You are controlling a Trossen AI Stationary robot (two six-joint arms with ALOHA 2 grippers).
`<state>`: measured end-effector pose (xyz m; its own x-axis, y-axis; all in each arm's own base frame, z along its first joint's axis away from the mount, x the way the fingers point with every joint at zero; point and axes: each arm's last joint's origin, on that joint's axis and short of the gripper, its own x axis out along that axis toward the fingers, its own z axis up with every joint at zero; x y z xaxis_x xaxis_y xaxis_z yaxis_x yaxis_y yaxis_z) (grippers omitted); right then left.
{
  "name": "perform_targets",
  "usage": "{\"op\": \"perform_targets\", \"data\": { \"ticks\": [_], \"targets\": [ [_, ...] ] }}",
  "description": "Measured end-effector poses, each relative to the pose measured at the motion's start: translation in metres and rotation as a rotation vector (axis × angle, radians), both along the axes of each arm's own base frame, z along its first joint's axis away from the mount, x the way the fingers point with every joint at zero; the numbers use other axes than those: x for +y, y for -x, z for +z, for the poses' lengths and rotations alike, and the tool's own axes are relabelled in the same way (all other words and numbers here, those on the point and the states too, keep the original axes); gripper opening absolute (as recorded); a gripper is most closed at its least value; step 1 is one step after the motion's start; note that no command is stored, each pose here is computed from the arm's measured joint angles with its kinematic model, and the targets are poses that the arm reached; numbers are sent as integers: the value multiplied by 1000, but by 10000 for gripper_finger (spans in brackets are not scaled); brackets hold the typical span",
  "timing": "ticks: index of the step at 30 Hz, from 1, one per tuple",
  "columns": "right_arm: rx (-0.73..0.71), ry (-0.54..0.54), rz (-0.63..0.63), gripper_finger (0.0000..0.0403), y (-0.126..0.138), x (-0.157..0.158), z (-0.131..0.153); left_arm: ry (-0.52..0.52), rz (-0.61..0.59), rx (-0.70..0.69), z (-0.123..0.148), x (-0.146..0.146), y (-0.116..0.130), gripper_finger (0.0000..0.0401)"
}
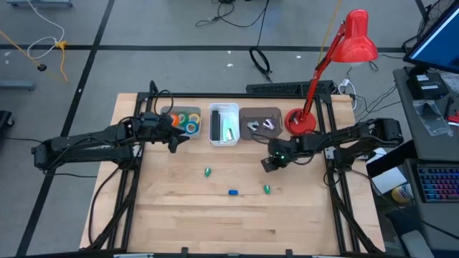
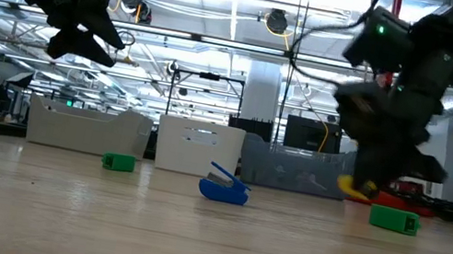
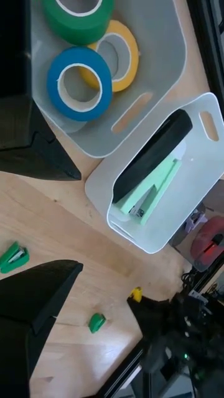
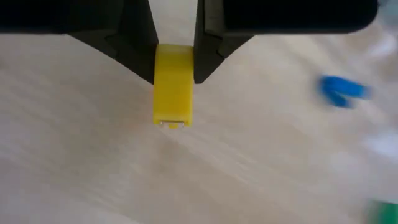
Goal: Pick and place Stapler, Stapler remover, tape
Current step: Put the yellow stapler into the white bin
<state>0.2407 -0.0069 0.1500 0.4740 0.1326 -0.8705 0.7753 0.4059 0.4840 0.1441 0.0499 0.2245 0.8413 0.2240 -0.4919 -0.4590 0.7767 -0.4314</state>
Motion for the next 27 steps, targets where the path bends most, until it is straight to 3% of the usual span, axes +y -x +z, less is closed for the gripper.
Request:
{"op": "perform_targets", "data": {
  "ticks": [5, 15, 21, 27],
  "targets": [
    [-239, -10, -35, 68, -19, -3, 14, 2, 1, 0, 0, 0, 0, 218],
    [-562, 25, -114, 67, -36, -28, 38, 2, 1, 0, 0, 0, 0, 218],
    [-653, 82, -152, 68, -39, -47, 49, -2, 0, 1, 0, 0, 0, 218],
    [-725, 206, -113, 69, -51, -63, 80, -6, 7, 3, 0, 0, 0, 218]
  ]
}}
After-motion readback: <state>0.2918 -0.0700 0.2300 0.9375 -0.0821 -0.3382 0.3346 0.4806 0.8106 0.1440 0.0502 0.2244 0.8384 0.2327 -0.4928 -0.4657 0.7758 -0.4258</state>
